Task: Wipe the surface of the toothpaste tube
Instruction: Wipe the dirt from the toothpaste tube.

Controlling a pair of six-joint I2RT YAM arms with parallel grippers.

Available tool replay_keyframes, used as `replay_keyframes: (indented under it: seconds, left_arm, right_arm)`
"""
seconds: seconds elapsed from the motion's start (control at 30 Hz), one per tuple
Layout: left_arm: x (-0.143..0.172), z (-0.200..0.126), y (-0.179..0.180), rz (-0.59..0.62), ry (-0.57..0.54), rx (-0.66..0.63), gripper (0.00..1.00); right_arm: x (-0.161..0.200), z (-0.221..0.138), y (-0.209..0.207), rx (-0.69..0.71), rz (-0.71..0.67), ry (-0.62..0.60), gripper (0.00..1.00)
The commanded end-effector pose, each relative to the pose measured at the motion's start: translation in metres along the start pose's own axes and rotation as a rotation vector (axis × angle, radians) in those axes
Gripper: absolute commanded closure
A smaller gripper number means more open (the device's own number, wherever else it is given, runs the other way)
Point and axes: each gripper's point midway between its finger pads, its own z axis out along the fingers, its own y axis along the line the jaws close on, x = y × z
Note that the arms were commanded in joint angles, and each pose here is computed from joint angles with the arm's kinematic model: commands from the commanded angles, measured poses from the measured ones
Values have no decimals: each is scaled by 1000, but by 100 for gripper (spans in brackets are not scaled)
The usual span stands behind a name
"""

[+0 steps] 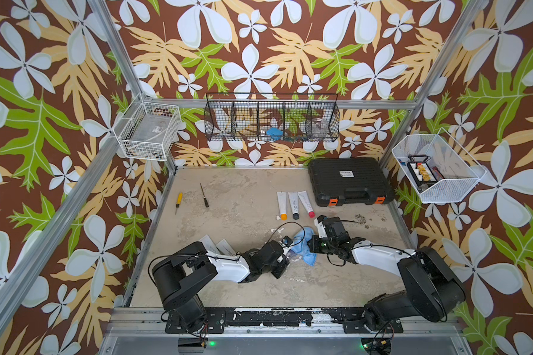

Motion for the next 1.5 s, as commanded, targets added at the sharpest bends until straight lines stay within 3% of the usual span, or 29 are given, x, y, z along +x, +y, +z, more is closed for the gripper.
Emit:
replay_keyframes:
  seconds: [0.0, 0.87, 1.1, 1.47]
  left_arm:
    - [2, 1, -5, -2, 7, 25, 75]
    - [0, 1, -4, -5, -2, 27, 75]
    - [0, 0, -3, -8, -6, 25, 75]
    - [-1, -2, -3, -8, -8, 20, 76]
  right_arm:
    - [24, 5, 4, -14, 16, 84, 100]
    - [63, 11, 79, -217, 0, 171, 100]
    - [61, 14, 71, -168, -28, 162, 100]
    - [45, 18, 23, 19, -71, 118, 100]
